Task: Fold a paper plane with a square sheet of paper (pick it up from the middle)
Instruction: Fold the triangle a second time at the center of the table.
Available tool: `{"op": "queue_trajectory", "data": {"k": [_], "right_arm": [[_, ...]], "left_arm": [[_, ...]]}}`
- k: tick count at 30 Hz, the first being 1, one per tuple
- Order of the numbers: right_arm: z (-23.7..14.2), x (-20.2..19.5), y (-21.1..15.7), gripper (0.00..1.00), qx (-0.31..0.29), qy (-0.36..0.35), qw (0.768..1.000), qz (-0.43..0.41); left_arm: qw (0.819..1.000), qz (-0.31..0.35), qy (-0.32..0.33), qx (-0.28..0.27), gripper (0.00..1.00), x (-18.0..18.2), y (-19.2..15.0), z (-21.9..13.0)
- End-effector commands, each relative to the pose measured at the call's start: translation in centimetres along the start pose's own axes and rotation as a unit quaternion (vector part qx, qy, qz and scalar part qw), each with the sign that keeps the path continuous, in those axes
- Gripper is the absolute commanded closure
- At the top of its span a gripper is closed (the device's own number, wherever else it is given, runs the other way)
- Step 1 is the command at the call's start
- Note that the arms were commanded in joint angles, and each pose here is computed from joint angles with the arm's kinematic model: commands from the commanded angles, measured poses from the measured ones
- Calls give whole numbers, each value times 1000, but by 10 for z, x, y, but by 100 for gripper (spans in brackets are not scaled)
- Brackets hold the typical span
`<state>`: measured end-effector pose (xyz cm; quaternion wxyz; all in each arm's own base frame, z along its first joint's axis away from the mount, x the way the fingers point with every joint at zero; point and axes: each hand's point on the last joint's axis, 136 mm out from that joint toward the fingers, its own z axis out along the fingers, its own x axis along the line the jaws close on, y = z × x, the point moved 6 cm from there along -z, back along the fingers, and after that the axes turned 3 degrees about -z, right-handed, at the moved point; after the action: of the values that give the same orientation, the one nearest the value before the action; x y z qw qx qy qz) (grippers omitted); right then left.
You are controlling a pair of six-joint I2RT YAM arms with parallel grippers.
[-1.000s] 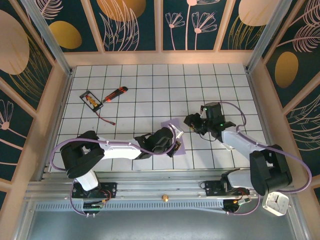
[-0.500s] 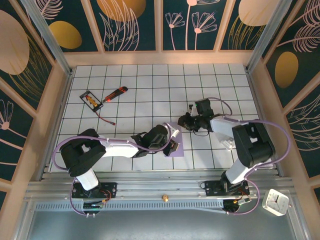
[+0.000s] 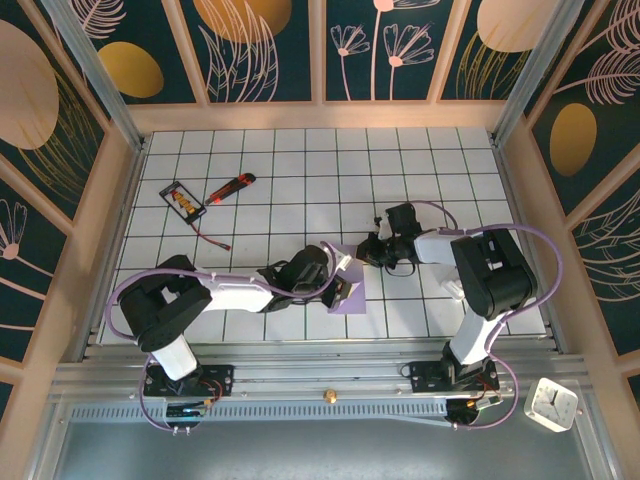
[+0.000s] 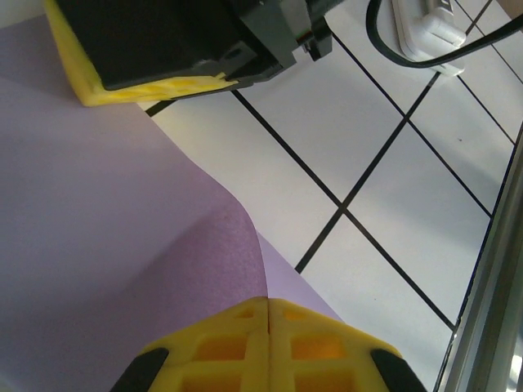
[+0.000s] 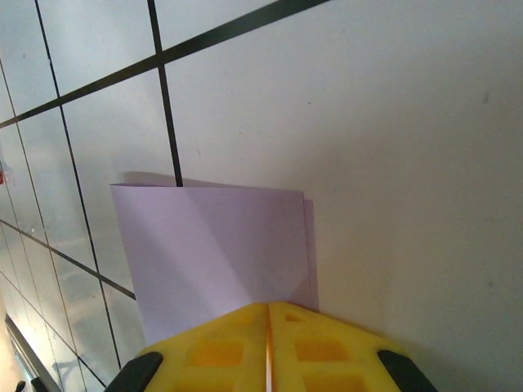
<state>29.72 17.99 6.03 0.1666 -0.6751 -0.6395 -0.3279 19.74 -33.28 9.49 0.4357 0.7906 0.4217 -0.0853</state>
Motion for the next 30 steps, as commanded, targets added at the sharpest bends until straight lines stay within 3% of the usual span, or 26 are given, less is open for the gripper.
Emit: {"op": "queue_trajectory", "data": {"k": [1, 30], "right_arm": [[8, -14, -5, 90, 16, -36, 999, -1], [12, -25, -15, 94, 34, -58, 998, 3]], "left_arm": [[1000, -1, -14, -6, 100, 0, 4, 1], [999, -11, 38, 19, 100, 48, -3, 0]]}}
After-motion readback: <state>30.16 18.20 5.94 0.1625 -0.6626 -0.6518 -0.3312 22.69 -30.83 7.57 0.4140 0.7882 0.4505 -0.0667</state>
